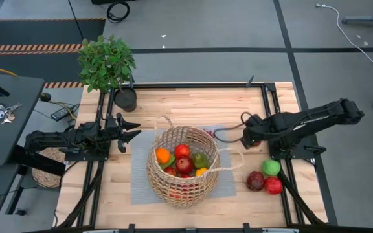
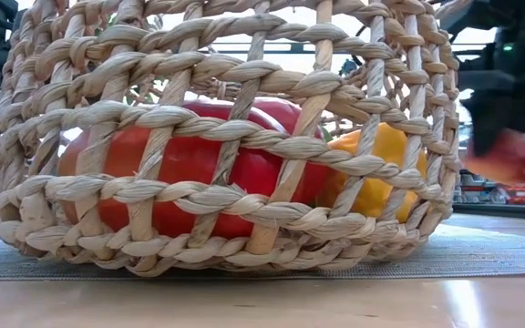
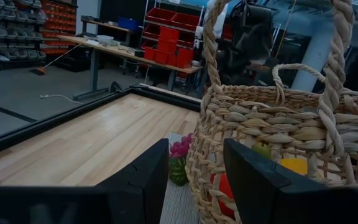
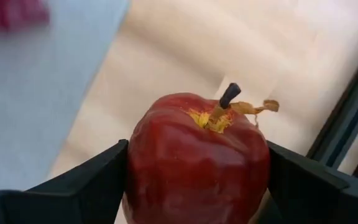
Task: Build produce basket
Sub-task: Put the dark red apple into the basket
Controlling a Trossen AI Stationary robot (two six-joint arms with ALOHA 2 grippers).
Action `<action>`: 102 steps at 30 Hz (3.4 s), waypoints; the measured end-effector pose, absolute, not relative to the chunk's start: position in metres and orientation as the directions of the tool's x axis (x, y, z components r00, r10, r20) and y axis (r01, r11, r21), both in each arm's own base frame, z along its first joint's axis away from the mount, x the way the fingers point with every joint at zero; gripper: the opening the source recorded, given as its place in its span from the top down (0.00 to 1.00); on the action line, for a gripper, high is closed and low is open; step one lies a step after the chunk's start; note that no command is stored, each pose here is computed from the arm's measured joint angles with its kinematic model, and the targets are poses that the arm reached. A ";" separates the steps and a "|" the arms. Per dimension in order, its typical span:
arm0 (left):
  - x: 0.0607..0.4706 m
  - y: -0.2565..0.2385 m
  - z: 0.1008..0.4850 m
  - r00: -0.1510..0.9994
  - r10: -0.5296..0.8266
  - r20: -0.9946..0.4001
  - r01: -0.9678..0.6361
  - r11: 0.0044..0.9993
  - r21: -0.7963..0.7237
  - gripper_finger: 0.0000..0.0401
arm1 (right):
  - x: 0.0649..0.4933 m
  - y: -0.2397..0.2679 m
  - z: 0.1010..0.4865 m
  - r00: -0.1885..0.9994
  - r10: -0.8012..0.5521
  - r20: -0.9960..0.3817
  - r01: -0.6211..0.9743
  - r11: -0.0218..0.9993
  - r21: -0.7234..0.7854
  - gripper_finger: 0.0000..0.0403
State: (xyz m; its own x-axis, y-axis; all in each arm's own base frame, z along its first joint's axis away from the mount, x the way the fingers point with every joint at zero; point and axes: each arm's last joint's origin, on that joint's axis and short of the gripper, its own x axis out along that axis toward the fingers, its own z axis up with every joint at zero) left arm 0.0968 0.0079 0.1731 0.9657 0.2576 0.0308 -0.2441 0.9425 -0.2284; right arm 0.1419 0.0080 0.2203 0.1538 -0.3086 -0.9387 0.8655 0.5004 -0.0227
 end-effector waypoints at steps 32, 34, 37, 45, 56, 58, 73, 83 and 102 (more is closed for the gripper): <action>0.097 0.008 0.173 0.966 0.258 0.031 -0.244 0.942 -0.228 0.60 | 0.238 0.004 0.369 0.987 -0.011 0.159 -0.055 0.913 0.405 0.14; 0.097 0.008 0.173 0.966 0.258 0.030 -0.244 0.942 -0.228 0.60 | 0.238 0.007 0.371 0.983 0.008 0.186 -0.080 0.920 0.383 0.14; 0.097 0.008 0.173 0.966 0.258 0.029 -0.245 0.942 -0.228 0.60 | 0.239 0.009 0.372 0.980 0.047 0.193 -0.116 0.923 0.366 0.14; 0.097 0.008 0.173 0.966 0.258 0.030 -0.244 0.942 -0.228 0.60 | 0.249 0.025 0.361 0.956 0.261 0.137 -0.283 0.941 0.185 0.14; 0.097 0.008 0.173 0.966 0.258 0.030 -0.245 0.942 -0.228 0.60 | 0.282 0.032 0.349 0.973 0.162 -0.162 -0.161 0.987 0.017 0.15; 0.097 0.008 0.173 0.966 0.258 0.030 -0.244 0.942 -0.228 0.60 | 0.293 0.032 0.348 0.959 0.134 -0.251 -0.143 0.990 -0.018 0.15; 0.097 0.008 0.173 0.966 0.258 0.030 -0.244 0.942 -0.228 0.60 | 0.382 0.033 0.309 0.834 0.176 -0.523 -0.199 0.980 0.012 0.14; 0.097 0.008 0.173 0.966 0.258 0.030 -0.244 0.942 -0.228 0.60 | 0.406 0.031 0.259 0.746 0.172 -0.643 -0.166 0.984 0.070 0.06; 0.097 0.008 0.173 0.966 0.258 0.030 -0.245 0.942 -0.228 0.60 | 0.313 0.065 0.383 0.898 0.192 -0.397 -0.179 0.981 0.068 0.05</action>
